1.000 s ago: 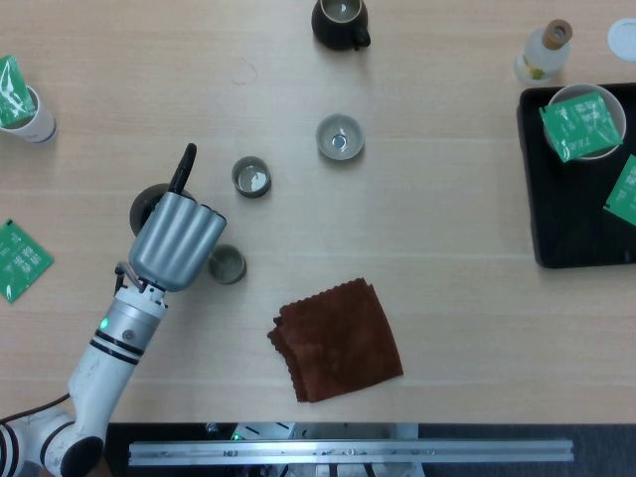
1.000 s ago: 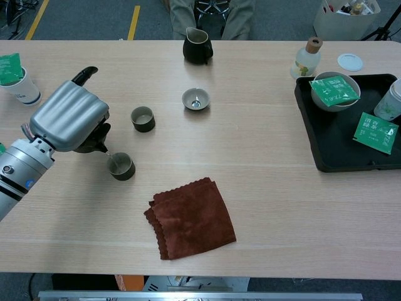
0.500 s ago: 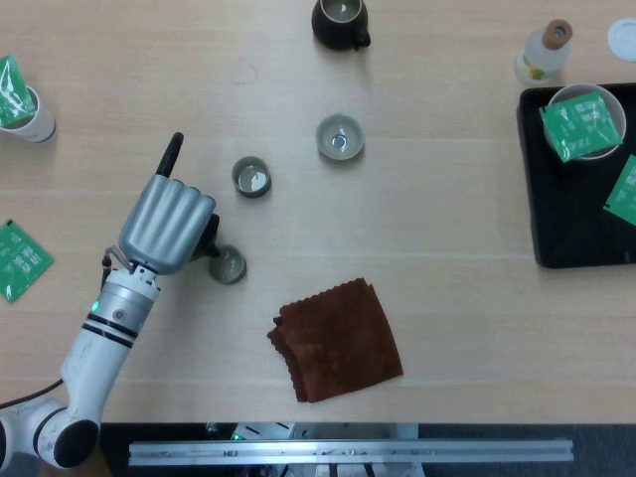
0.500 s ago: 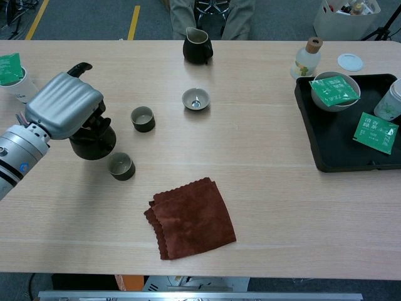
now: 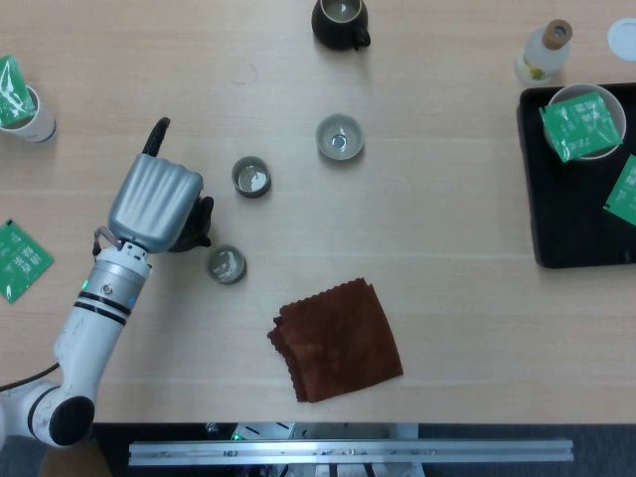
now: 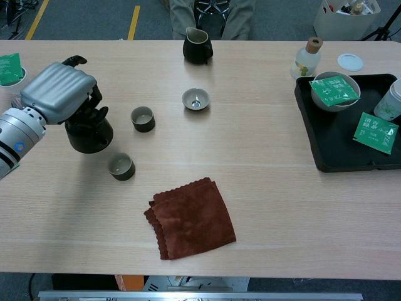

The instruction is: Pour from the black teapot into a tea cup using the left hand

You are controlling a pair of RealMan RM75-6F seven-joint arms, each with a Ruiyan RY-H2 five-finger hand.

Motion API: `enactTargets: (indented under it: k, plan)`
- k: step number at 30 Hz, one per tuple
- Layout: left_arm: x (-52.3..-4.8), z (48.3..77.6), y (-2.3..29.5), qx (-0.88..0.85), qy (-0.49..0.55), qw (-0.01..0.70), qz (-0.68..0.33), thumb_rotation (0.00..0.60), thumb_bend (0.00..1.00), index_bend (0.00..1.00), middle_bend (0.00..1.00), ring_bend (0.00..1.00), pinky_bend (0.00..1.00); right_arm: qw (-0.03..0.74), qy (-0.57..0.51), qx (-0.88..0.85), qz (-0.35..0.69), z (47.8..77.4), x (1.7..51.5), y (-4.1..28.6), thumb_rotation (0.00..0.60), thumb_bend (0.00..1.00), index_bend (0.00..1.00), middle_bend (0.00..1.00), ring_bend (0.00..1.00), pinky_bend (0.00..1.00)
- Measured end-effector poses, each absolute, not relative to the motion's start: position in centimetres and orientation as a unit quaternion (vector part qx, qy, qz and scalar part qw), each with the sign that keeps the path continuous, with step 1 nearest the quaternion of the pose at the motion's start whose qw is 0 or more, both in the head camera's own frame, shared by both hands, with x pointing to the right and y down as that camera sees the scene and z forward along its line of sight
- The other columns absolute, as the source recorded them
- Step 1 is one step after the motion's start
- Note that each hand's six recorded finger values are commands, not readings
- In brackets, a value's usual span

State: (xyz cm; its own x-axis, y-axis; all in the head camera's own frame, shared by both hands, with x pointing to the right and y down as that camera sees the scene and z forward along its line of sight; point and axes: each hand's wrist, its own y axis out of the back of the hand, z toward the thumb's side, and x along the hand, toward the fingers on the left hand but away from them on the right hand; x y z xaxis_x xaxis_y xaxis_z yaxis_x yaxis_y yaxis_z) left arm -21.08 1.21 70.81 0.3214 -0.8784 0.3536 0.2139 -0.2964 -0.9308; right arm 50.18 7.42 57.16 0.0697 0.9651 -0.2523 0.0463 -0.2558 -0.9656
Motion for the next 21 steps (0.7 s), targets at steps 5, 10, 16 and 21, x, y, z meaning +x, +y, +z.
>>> enactTargets:
  k: [5,10,16,21]
  plan:
    - [-21.8,71.4,0.4,-0.638,0.282,0.491,-0.522,0.384,0.47,0.85,1.00,0.84,0.10,0.432,-0.427,-0.591,0.531,57.5,50.1,7.3,0.600,0.07,0.32,0.38,0.21,0.23]
    - [-22.3,71.9,-0.3,-0.650,0.285,0.473,-0.522,0.401,0.47,0.85,1.00,0.84,0.10,0.431,-0.425,-0.591,0.533,57.7,50.0,7.1,0.600,0.07,0.32,0.38,0.21,0.23]
    - [-23.1,72.8,-1.2,-0.656,0.277,0.468,-0.523,0.401,0.47,0.85,1.00,0.83,0.10,0.430,-0.424,-0.592,0.534,57.9,50.0,7.0,0.600,0.07,0.32,0.38,0.21,0.23]
    - [-24.0,73.5,-1.7,-0.651,0.282,0.458,-0.536,0.403,0.47,0.84,1.00,0.82,0.10,0.429,-0.425,-0.591,0.535,57.9,50.1,6.9,0.600,0.07,0.32,0.38,0.21,0.23]
